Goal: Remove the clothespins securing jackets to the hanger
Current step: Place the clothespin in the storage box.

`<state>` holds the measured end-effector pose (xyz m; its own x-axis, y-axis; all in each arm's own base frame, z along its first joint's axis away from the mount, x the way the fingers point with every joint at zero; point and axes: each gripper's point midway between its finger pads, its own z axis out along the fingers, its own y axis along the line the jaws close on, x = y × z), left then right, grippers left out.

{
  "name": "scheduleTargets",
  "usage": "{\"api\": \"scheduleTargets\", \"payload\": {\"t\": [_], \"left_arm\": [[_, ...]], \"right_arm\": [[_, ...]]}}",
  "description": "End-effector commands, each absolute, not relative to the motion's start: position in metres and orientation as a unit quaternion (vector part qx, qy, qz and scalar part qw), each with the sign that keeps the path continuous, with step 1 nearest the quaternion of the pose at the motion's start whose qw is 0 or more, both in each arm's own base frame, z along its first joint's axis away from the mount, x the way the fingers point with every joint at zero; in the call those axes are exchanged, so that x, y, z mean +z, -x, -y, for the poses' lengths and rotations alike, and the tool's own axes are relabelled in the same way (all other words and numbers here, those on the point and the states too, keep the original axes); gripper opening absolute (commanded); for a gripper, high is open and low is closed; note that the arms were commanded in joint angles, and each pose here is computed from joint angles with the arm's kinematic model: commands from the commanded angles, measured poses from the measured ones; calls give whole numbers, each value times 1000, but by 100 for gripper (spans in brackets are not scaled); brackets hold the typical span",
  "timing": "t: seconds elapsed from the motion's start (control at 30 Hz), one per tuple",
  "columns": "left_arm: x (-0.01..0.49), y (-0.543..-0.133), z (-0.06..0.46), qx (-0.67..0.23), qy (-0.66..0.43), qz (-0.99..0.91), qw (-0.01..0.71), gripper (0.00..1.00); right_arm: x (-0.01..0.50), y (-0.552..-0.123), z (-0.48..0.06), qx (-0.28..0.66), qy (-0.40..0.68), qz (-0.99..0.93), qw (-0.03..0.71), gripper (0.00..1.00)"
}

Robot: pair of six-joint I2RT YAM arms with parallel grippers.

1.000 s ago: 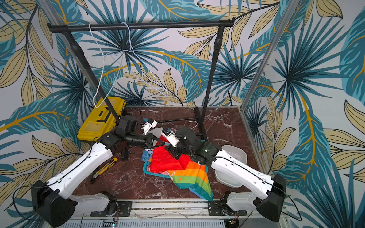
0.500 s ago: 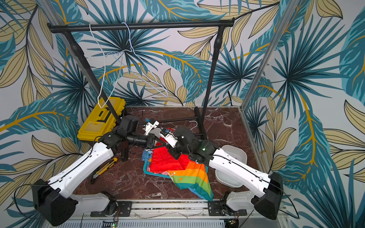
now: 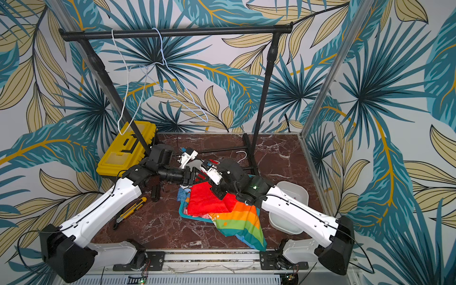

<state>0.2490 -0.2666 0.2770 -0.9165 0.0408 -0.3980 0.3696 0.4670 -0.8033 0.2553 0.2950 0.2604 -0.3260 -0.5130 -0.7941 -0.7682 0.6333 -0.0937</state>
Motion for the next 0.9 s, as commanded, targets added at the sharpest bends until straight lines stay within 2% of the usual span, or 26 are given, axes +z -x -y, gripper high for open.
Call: {"api": "scheduleTargets", "payload": {"t": [0.0,0.1,0.2,0.3,0.4,0.7,0.8,0.87], "left_arm": [[304,-261,242,-497,-102,-831,227,79],[306,-269,219,-478,-72,-835,262,88],[298,-273,209,-451,-55,-844,284,89],[292,-272,209,-448,-60,-845,285,89],[287,-273,209,-441,-60,-849,284,89],[283,-274,210,-439,-61,-851,282,89],[280,-275,209,-437,-59,-852,282,90],[278,-275,210,-438,-59,-852,280,90]], "right_arm": [[269,-267,-264,130,324,-822,450,0],[271,-291,-205,101,203,-856,465,0],[255,-307,-115,45,20,-887,460,0],[224,-299,-37,8,-140,-892,429,0],[190,-283,13,3,-254,-881,398,0],[94,-264,68,57,-431,-849,301,0],[80,-265,71,58,-446,-846,286,8],[79,-266,73,56,-448,-844,290,21]]}}
